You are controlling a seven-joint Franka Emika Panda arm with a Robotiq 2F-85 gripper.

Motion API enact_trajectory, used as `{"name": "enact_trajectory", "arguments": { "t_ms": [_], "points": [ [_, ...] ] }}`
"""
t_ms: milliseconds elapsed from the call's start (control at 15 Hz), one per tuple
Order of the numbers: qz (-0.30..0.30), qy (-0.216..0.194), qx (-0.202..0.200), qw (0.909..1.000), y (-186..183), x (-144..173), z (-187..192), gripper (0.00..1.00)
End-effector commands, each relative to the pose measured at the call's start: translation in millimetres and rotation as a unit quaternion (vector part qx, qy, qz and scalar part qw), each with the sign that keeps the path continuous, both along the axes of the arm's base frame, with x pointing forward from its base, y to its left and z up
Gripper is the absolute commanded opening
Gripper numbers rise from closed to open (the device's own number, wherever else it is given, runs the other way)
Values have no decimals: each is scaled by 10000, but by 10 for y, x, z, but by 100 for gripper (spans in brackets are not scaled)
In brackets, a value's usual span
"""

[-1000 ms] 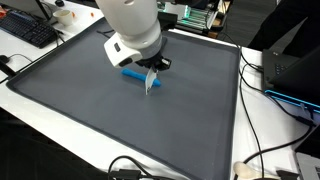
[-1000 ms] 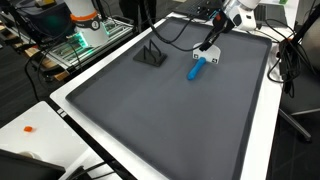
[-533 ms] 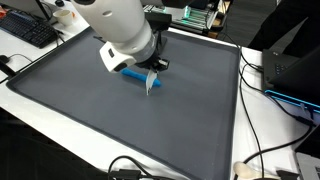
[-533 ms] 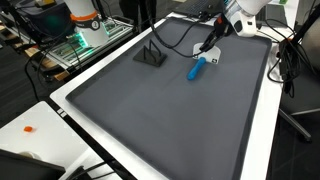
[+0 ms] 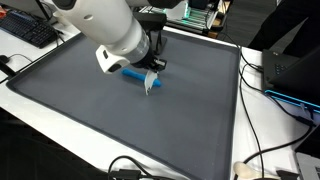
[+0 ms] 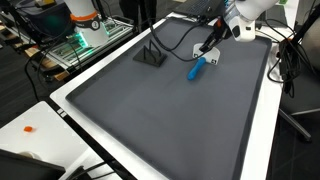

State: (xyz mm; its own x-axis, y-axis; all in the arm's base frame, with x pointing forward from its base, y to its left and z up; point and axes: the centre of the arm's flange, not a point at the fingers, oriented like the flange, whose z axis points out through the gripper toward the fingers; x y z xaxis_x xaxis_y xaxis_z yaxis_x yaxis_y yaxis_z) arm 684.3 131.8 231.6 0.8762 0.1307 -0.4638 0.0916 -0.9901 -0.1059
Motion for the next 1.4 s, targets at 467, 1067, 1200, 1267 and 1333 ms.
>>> {"name": "enact_trajectory", "arguments": {
  "t_ms": [467,1067,1200,1267,1333],
  "points": [
    [-162,150,231,9995,-29,-61,114,2],
    [-236,-62,-141,9996,-179,-108,448,2],
    [-268,-57,-195,9994,-238,-98,447,2],
    [-288,-66,-231,9993,-260,-92,430,2],
    [-303,-50,-242,9992,-278,-84,399,2]
  ]
}}
